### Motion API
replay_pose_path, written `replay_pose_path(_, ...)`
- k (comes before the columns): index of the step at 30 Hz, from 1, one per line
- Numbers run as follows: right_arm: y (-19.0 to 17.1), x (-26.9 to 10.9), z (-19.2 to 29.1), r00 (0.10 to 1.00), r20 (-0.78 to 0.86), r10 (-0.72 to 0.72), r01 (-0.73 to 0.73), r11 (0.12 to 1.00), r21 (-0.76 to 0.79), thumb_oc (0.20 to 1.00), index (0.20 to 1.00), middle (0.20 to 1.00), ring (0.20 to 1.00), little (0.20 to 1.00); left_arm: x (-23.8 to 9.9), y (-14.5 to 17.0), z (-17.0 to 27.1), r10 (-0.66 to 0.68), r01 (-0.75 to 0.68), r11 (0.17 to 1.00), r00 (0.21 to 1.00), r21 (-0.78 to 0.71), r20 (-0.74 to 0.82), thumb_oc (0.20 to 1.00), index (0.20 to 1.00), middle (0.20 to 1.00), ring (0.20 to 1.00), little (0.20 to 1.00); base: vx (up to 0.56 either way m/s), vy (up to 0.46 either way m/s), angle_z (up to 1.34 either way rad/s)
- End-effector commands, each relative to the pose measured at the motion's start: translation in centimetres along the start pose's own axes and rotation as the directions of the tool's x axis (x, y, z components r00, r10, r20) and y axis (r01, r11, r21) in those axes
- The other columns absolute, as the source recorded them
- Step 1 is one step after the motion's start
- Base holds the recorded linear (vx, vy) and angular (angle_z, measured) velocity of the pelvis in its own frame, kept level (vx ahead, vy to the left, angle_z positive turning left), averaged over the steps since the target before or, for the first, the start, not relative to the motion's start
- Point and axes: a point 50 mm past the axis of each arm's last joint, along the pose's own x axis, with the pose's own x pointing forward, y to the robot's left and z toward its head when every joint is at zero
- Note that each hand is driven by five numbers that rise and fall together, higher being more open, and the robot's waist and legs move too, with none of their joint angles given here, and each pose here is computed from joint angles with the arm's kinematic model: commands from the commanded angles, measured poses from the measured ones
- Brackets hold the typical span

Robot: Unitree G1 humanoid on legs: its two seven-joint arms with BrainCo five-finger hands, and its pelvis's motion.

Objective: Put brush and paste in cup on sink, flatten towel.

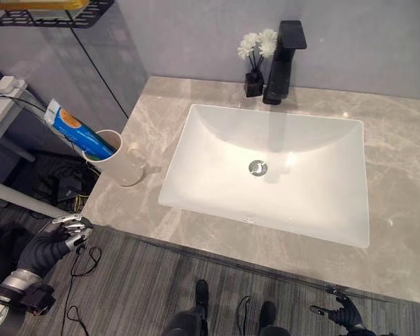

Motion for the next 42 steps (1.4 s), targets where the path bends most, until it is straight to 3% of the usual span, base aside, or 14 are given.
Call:
replay_pose_path(1, -1.1, 1.3, 3.5, 0.987, 0.16, 0.007, 0.001, 0.999, -0.052, 1.0, 1.0, 1.0, 1.0, 1.0, 0.5, 0.7, 1.3, 0.017, -0.022, 0.998, 0.996, 0.055, 0.084, 0.2, 0.2, 0.2, 0.2, 0.2, 0.0, 0.0, 0.0)
replay_pose_path(11, -0.7, 1.4, 2.1, 0.996, 0.085, 0.017, -0.014, 0.999, -0.033, 1.0, 1.0, 1.0, 1.0, 1.0, 1.5, 0.5, 1.6, -0.012, 0.005, 0.998, 0.995, 0.066, 0.102, 0.2, 0.2, 0.2, 0.2, 0.2, 0.02, 0.01, 0.01)
replay_pose_path(21, -1.1, 2.6, 5.0, 0.985, 0.172, 0.019, -0.011, 0.999, -0.046, 1.0, 1.0, 1.0, 1.0, 1.0, 2.8, 0.2, 2.1, -0.065, 0.053, 0.992, 0.993, 0.118, 0.101, 0.2, 0.2, 0.2, 0.2, 0.2, 0.04, 0.005, 0.06)
replay_pose_path(42, -1.9, 3.3, 6.2, 0.981, 0.194, -0.024, 0.031, 0.999, -0.031, 1.0, 1.0, 1.0, 1.0, 1.0, 4.9, 1.9, 1.7, 0.065, -0.087, 0.986, 0.985, 0.139, 0.159, 0.2, 0.2, 0.2, 0.2, 0.2, 0.0, 0.004, 0.01)
